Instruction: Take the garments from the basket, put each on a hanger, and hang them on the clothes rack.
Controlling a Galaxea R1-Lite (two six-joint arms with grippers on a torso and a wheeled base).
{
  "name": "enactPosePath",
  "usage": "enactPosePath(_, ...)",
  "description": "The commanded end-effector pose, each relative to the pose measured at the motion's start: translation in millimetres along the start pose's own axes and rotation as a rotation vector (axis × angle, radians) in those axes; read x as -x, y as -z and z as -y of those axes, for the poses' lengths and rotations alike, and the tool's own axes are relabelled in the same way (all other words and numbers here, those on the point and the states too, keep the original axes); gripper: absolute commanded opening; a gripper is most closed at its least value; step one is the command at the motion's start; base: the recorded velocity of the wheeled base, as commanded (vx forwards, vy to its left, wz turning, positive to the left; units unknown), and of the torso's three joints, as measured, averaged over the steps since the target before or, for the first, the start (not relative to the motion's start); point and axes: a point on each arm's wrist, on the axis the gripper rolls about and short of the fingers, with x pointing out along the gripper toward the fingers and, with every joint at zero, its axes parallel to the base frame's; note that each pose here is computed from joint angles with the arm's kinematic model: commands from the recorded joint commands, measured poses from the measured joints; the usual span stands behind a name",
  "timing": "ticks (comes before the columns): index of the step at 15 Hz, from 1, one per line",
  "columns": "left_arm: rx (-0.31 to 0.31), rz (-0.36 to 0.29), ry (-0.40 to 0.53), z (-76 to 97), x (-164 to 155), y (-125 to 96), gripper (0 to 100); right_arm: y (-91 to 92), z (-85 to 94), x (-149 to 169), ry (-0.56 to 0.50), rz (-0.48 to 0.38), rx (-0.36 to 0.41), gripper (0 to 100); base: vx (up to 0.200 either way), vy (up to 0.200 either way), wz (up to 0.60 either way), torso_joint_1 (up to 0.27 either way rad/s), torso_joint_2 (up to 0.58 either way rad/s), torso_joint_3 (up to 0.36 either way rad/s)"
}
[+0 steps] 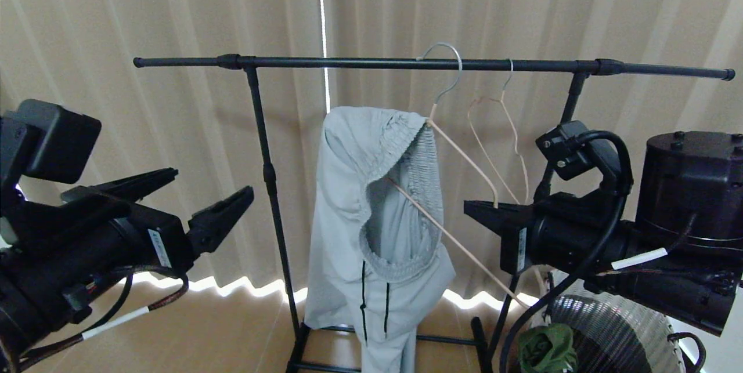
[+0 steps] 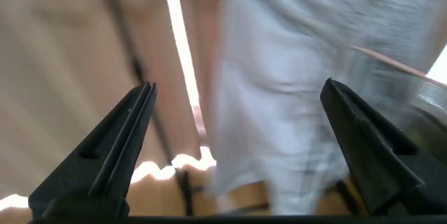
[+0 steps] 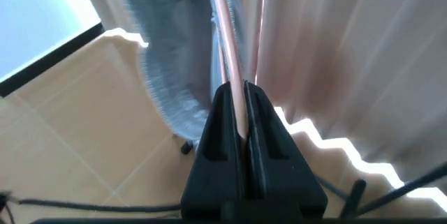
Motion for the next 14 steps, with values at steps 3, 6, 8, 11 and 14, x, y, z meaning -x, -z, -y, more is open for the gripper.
enactPosePath(3, -0.066, 0.050, -0.066, -24.3, -1.3, -13.2, 100, -1.9, 6.6, 18.1, -0.037, -0.050, 0.015, 0, 0.000, 0.000, 0.00, 0.000, 0.00, 0.000)
enactPosePath(6, -0.124, 0.050, -0.043, -32.0, -2.0, -12.2, 100, 6.9, 14.3, 17.7, -0.030, -0.083, 0.051, 0, 0.000, 0.000, 0.00, 0.000, 0.00, 0.000)
enactPosePath(8, -0.126, 0.073, 0.007, -31.9, 2.2, -14.0, 100, 10.7, 15.1, 19.2, -0.097, -0.097, 0.058, 0, 0.000, 0.000, 0.00, 0.000, 0.00, 0.000)
enactPosePath(11, -0.131, 0.083, 0.021, -31.9, 8.5, -13.0, 100, 8.9, 13.6, 22.5, -0.159, -0.093, 0.059, 0, 0.000, 0.000, 0.00, 0.000, 0.00, 0.000)
enactPosePath(14, -0.170, 0.084, 0.077, -30.6, 6.7, -11.8, 100, 9.1, 13.2, 22.2, -0.178, -0.095, 0.058, 0, 0.000, 0.000, 0.00, 0.000, 0.00, 0.000)
